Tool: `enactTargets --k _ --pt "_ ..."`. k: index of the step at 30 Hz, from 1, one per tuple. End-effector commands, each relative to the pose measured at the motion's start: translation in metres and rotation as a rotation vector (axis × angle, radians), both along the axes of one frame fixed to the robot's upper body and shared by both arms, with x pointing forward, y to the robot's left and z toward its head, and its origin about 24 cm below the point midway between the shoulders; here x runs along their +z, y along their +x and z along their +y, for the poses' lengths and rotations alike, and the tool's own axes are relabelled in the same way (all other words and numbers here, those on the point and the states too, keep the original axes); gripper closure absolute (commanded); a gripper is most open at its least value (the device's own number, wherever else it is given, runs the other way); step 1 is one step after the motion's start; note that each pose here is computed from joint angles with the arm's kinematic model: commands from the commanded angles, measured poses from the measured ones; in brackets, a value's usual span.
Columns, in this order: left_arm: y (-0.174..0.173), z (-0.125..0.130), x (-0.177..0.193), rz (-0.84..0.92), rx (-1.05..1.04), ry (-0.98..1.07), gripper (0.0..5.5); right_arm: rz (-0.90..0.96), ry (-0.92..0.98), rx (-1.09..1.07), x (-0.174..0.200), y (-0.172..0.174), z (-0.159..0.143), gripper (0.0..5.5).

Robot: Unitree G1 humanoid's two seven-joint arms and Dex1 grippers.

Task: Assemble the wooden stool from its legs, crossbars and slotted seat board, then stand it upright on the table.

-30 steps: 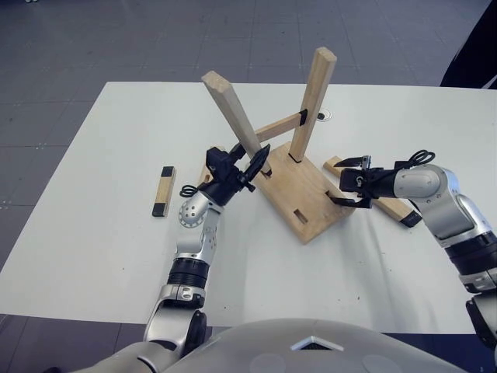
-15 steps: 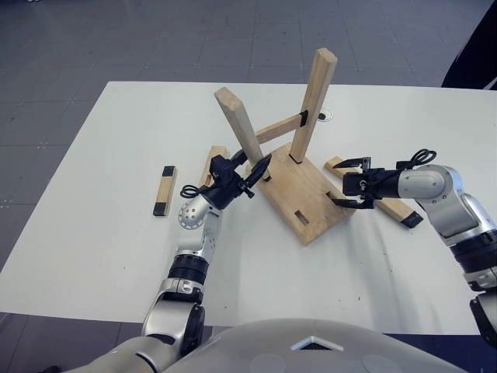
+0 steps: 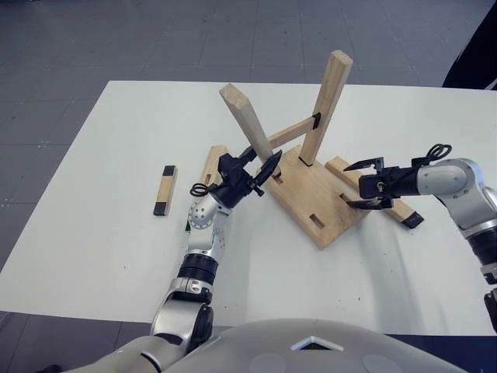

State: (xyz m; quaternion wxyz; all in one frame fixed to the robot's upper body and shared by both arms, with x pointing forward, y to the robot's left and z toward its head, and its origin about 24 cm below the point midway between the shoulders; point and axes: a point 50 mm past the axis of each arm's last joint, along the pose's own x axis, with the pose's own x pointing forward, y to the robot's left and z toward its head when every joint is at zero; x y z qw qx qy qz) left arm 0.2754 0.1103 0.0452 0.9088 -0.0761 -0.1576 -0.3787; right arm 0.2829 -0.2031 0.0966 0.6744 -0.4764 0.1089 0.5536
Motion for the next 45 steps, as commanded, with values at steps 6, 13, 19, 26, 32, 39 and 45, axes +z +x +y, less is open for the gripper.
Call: enactTargets --k 6,13,19,26,32,39,45 --pt "0.001 0.006 0.001 0.0 -0.006 0.029 3.44 -0.092 0.023 -0.085 0.026 0.019 -0.001 1.33" --pt "0.004 0.003 -0.001 0.012 -0.03 0.043 3.44 -0.131 0.038 -0.19 -0.017 0.052 0.024 1.33" --pt "0.003 0.003 -0.002 0.014 -0.042 0.046 3.44 -0.157 0.034 -0.206 -0.033 0.069 0.044 1.33" --pt "-0.001 0.016 -0.006 0.028 -0.079 0.097 3.44 -0.178 0.043 -0.199 -0.036 0.076 0.052 1.33" --pt "0.001 0.027 -0.005 0.025 -0.079 0.12 3.44 -0.18 0.097 -0.159 -0.034 0.077 0.067 1.33" --pt "-0.004 0.026 -0.013 0.068 -0.134 0.135 3.44 -0.203 0.173 -0.109 -0.026 0.077 0.083 1.33" --pt "-0.004 0.038 -0.021 0.06 -0.198 0.268 3.44 -0.226 0.197 -0.122 -0.021 0.079 0.087 1.33"
